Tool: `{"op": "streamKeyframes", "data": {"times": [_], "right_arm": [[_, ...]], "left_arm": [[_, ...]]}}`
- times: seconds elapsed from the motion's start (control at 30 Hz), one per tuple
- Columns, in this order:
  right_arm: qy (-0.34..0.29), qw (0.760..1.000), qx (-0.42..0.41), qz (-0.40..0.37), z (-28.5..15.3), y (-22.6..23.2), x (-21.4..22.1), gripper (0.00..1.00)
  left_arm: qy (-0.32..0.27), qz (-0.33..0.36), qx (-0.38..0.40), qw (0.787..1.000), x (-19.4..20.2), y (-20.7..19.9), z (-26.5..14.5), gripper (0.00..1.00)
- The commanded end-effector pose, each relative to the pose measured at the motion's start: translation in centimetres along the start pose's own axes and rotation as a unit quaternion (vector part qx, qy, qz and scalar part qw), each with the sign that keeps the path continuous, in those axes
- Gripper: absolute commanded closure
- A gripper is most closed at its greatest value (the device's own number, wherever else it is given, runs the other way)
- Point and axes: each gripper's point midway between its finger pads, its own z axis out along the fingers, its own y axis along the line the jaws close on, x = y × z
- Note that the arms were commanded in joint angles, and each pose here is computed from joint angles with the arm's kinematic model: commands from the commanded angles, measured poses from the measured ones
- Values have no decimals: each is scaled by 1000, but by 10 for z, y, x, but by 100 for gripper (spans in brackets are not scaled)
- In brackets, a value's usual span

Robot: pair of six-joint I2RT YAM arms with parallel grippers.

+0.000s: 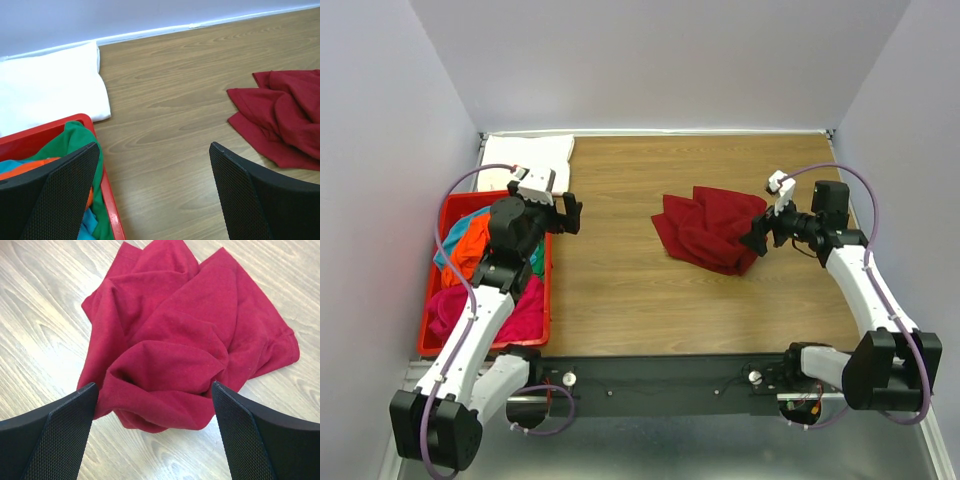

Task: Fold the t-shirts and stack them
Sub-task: Move the tshirt to the center of the board, then flatten the tshirt out

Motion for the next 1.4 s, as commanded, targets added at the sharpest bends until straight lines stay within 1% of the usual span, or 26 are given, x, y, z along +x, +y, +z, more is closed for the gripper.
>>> {"op": "streamKeyframes", "data": {"times": [0.0,0.17,0.37,0.47,0.6,0.7,0.83,0.93,1.07,1.2,1.23,1.3,1.37], "right_arm": [[-3,1000,-14,-1,4,1,2,0],[1,1000,-5,-2,4,-2,3,0],[18,1000,11,-6,6,-10,12,0],[25,1000,10,-5,7,-12,20,0],[25,1000,-3,-6,9,-9,23,0],[27,1000,-8,-5,10,-8,29,0],[31,1000,5,3,7,-15,32,0],[29,1000,9,9,6,-17,30,0],[13,1000,5,19,5,-17,16,0],[12,998,-17,62,15,-18,11,0],[9,997,-19,72,16,-21,6,0],[12,996,-22,88,23,-29,2,0],[17,996,-14,88,27,-40,-1,0]], "left_arm": [[4,8,-16,1000,2,7,4,2],[9,11,-11,1000,5,6,7,2],[9,11,17,1000,5,-3,8,2],[13,8,43,999,8,-12,10,3],[18,5,101,995,10,-32,8,7],[16,3,114,993,9,-36,8,7],[20,-5,145,989,11,-47,9,7],[29,-19,147,989,15,-48,13,7],[44,-41,150,987,21,-51,17,8],[61,-91,174,979,23,-69,22,10],[69,-101,188,975,22,-80,28,10],[83,-108,198,971,21,-93,42,12],[95,-115,196,969,22,-98,53,12]]}}
